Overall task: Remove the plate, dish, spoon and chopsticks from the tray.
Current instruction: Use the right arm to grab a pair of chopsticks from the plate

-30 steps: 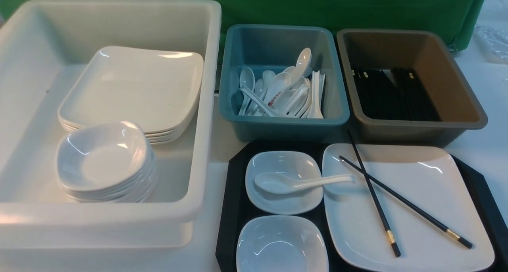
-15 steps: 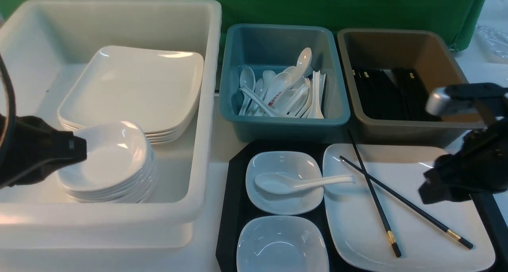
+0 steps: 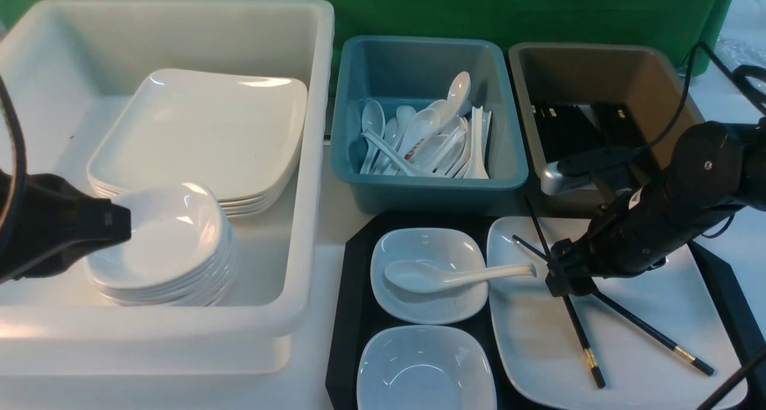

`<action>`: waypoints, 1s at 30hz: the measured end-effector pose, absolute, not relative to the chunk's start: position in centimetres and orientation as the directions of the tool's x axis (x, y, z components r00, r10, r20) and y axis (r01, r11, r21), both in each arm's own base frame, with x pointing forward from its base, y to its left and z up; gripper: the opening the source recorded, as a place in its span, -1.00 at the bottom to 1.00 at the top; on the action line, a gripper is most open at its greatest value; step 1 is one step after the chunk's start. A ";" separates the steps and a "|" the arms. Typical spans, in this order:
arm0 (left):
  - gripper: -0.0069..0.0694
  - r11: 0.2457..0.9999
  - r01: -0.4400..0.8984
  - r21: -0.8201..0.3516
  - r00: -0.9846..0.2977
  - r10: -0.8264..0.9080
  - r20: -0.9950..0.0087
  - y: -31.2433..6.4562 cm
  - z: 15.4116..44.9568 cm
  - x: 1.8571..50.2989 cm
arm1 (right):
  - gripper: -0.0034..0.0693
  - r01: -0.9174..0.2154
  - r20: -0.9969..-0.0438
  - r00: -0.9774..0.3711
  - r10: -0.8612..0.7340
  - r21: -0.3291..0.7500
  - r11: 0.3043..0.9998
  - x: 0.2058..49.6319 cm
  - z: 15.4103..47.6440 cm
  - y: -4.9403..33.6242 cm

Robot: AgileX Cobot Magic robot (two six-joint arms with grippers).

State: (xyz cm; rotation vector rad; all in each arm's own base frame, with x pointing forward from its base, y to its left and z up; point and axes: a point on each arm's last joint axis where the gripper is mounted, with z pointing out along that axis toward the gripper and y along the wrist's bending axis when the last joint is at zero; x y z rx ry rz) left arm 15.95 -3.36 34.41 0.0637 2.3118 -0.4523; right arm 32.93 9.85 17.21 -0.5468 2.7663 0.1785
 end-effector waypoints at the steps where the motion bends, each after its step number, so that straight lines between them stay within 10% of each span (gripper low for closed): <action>1: -0.78 0.936 0.182 -0.301 -0.704 -0.090 -0.704 -3.4 34.4 16.0 | 0.73 -0.388 -0.320 -0.880 -0.351 0.062 0.919 33.0 16.8 9.9; 6: -0.78 0.938 0.195 -0.286 -0.697 -0.073 -0.714 -3.3 34.5 16.0 | 0.42 -0.393 -0.301 -0.883 -0.360 0.056 0.918 33.3 16.0 9.9; 13: -0.78 0.940 0.198 -0.279 -0.684 -0.071 -0.726 -3.3 34.6 16.1 | -0.70 -0.402 -0.211 -0.901 -0.378 0.080 0.912 32.5 16.0 9.8; 21: -0.78 0.940 0.198 -0.279 -0.682 -0.073 -0.728 -3.3 34.6 16.1 | -0.71 -0.400 -0.090 -0.916 -0.391 0.127 0.908 30.9 16.8 9.7; 30: -0.78 0.940 0.197 -0.279 -0.676 -0.076 -0.733 -3.3 34.6 16.2 | -0.71 -0.433 -0.212 -0.889 -0.405 0.107 0.895 29.5 21.7 9.3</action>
